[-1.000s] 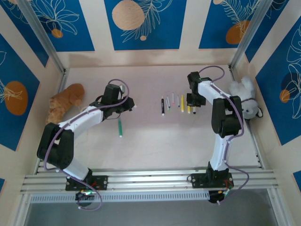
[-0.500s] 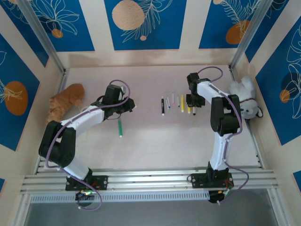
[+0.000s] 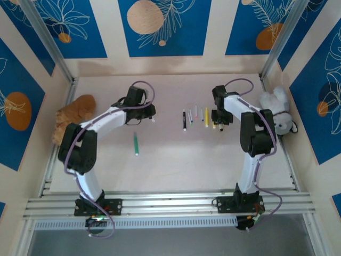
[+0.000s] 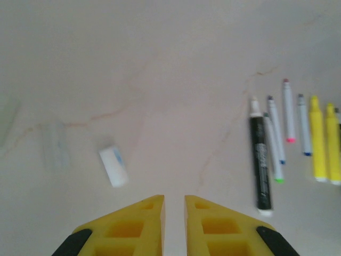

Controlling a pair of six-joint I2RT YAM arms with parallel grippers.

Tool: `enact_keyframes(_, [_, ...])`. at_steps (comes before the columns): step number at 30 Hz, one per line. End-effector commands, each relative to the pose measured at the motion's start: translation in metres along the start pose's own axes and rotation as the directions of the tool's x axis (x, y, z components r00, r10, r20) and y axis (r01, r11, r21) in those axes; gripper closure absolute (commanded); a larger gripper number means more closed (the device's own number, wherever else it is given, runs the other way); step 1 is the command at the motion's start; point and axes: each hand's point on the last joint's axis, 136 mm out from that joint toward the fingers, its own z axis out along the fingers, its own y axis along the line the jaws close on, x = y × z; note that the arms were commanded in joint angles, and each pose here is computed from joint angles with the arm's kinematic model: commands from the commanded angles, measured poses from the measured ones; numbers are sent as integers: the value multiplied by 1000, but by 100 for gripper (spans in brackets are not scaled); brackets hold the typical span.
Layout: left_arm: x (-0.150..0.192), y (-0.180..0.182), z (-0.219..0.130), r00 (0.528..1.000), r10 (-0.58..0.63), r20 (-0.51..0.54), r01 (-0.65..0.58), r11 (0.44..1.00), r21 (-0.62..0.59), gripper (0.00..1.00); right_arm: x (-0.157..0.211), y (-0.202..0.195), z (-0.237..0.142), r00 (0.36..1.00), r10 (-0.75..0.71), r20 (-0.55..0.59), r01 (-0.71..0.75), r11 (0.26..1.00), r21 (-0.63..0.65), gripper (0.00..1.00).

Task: Open the pen caps

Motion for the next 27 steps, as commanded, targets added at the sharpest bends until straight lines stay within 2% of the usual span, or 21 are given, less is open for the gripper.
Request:
enact_keyframes(1, [3,31,13,996,60,-59,-68,986,-150,100,-3,12,-48,995,9,99,-4,999,-48,71])
enact_keyframes(11, [10,43,51,992,25,-120,-48,979,-198,100,6,50,-98,978,-72,198,86,994,-63,71])
enact_keyframes(18, [10,52,52,993,21,-118,-50,969,-242,100,4,60,-103,974,-95,208,109,992,-58,71])
enact_keyframes(27, [15,57,60,992,17,-129,-50,966,-254,89,9,71,-103,973,-100,209,119,990,-80,71])
